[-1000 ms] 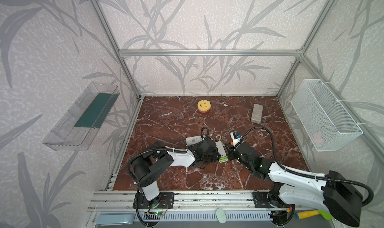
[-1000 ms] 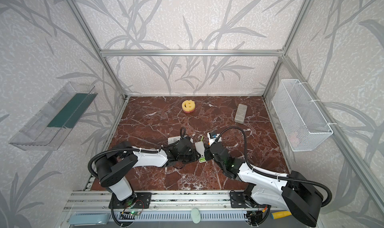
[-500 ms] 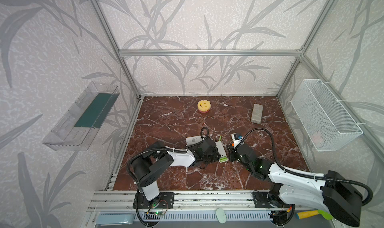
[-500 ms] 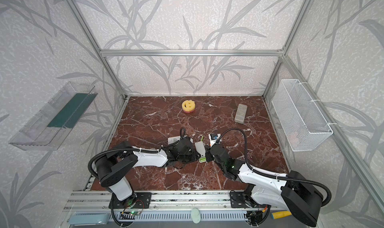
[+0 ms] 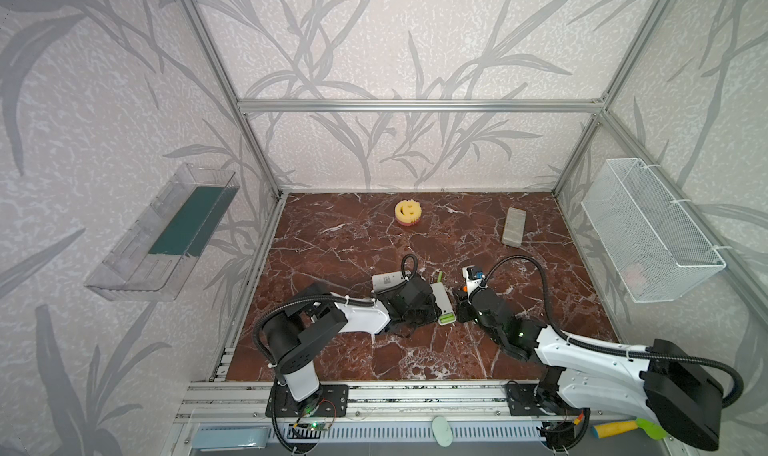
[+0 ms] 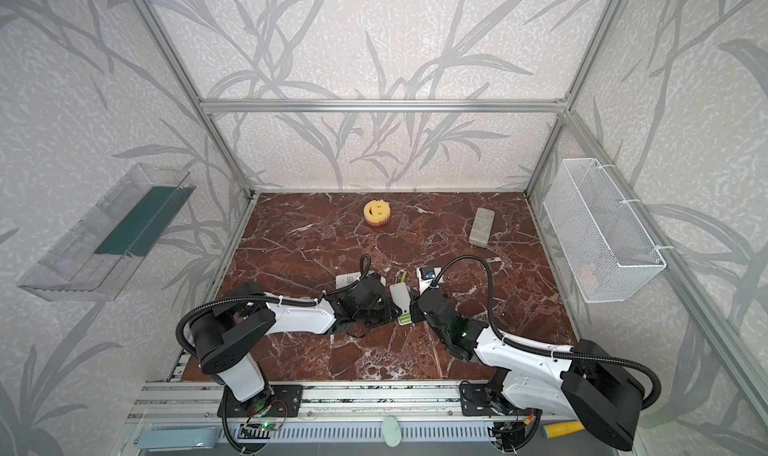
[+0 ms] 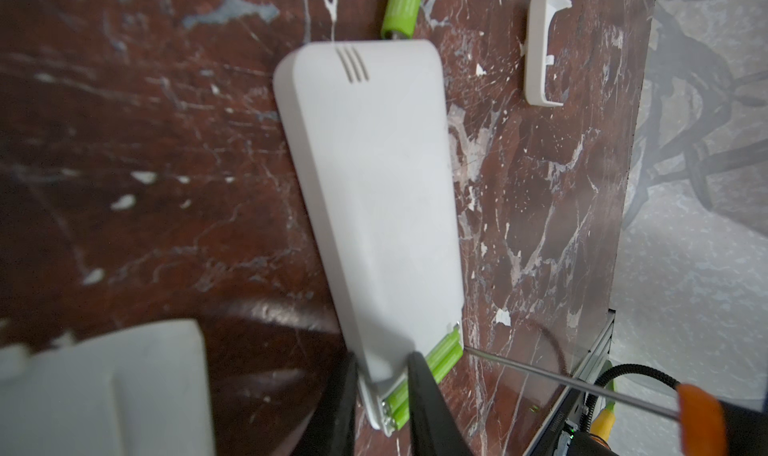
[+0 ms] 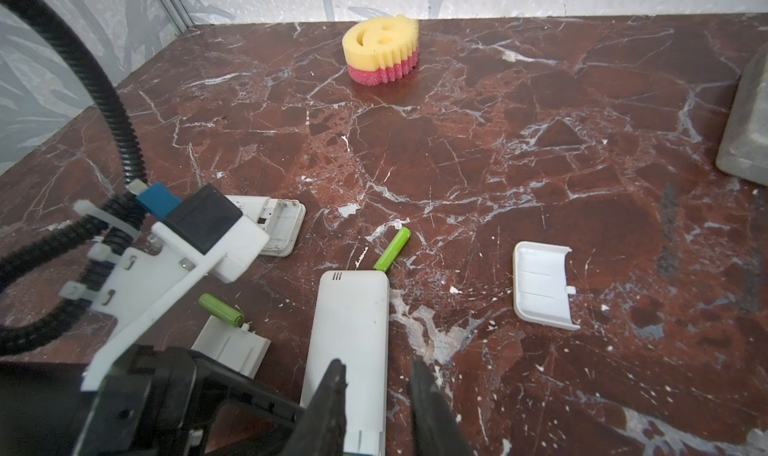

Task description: Unload the batteries from the remote control

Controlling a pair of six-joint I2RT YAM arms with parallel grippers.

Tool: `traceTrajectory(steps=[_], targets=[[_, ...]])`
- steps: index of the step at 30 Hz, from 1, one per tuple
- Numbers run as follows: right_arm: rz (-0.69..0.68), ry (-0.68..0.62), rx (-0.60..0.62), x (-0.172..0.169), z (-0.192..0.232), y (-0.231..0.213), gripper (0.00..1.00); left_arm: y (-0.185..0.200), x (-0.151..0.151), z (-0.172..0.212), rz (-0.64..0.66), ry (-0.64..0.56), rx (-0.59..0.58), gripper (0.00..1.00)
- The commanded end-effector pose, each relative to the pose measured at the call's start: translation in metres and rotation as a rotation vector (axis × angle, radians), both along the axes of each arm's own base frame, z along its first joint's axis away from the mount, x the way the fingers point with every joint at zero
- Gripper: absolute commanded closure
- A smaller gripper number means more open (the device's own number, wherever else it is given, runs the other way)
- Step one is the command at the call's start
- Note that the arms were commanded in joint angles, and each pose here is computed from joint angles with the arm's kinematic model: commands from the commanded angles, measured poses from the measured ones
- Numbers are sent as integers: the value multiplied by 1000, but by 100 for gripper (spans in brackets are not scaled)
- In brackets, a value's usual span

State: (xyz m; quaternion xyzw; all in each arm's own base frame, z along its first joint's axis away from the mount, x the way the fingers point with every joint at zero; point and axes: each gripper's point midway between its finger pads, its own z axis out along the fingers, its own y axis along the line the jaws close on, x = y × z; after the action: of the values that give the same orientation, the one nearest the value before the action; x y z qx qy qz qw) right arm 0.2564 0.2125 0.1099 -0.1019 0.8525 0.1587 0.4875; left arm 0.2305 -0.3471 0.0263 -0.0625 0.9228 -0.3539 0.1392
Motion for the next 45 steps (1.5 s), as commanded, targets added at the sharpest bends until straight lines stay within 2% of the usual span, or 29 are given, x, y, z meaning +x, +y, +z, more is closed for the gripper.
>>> traceTrajectory(steps=[1, 7, 17, 32, 45], targets=[[-18, -31, 62, 7, 16, 9, 100, 7, -6, -18, 7, 37, 38, 77], [-22, -26, 69, 8, 14, 11, 100, 6, -7, -19, 5, 42, 33, 77], [-41, -90, 40, 9, 39, 3, 100, 5, -7, -19, 5, 40, 30, 78], [-43, -54, 4, 12, 18, 6, 100, 6, -8, -19, 5, 43, 26, 78], [-59, -13, 77, 6, 13, 5, 100, 5, -9, -24, 6, 58, 31, 79]])
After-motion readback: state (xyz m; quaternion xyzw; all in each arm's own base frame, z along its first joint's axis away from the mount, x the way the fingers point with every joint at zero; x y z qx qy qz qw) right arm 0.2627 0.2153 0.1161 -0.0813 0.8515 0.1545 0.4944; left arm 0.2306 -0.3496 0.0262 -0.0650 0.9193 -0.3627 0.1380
